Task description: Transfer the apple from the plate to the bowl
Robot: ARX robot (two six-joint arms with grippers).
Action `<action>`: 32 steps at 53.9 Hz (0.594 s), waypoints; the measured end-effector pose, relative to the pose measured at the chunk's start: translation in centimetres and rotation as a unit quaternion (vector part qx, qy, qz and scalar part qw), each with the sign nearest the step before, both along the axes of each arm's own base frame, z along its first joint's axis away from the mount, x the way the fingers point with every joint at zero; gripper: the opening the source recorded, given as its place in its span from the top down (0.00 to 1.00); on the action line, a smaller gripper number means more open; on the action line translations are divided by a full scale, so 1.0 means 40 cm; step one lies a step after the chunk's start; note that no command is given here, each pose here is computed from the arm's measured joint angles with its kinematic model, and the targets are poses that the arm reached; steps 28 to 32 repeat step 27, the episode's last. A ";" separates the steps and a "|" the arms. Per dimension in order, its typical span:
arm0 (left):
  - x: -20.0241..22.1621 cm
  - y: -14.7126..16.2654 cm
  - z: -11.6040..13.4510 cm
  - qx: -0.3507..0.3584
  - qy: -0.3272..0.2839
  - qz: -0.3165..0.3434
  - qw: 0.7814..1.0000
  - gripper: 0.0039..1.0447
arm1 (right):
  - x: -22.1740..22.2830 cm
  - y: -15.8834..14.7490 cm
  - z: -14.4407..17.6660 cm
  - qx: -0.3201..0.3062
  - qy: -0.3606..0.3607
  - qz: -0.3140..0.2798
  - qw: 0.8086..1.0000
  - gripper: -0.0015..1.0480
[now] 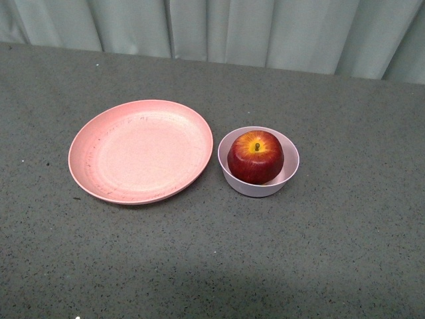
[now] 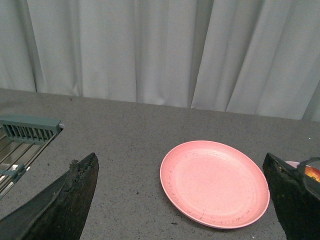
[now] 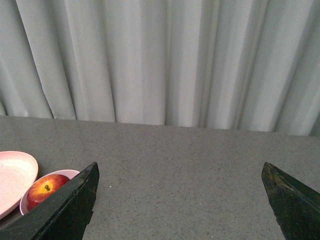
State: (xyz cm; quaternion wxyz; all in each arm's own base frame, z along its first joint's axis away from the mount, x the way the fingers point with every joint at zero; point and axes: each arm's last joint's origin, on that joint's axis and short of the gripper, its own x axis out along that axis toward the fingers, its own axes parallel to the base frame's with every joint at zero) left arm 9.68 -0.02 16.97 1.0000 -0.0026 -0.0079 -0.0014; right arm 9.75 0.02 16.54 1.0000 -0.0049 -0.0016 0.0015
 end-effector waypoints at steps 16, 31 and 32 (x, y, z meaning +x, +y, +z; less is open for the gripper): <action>0.000 0.000 0.000 0.000 0.000 0.000 1.000 0.06 | 0.000 0.000 0.000 0.000 0.000 0.000 1.000 0.09; 0.000 0.000 0.000 0.000 0.000 0.000 1.000 0.06 | 0.000 0.000 0.000 0.000 0.000 0.000 1.000 0.09; 0.000 0.000 0.000 0.000 0.000 0.000 1.000 0.06 | 0.000 0.000 0.000 0.000 0.000 0.000 1.000 0.09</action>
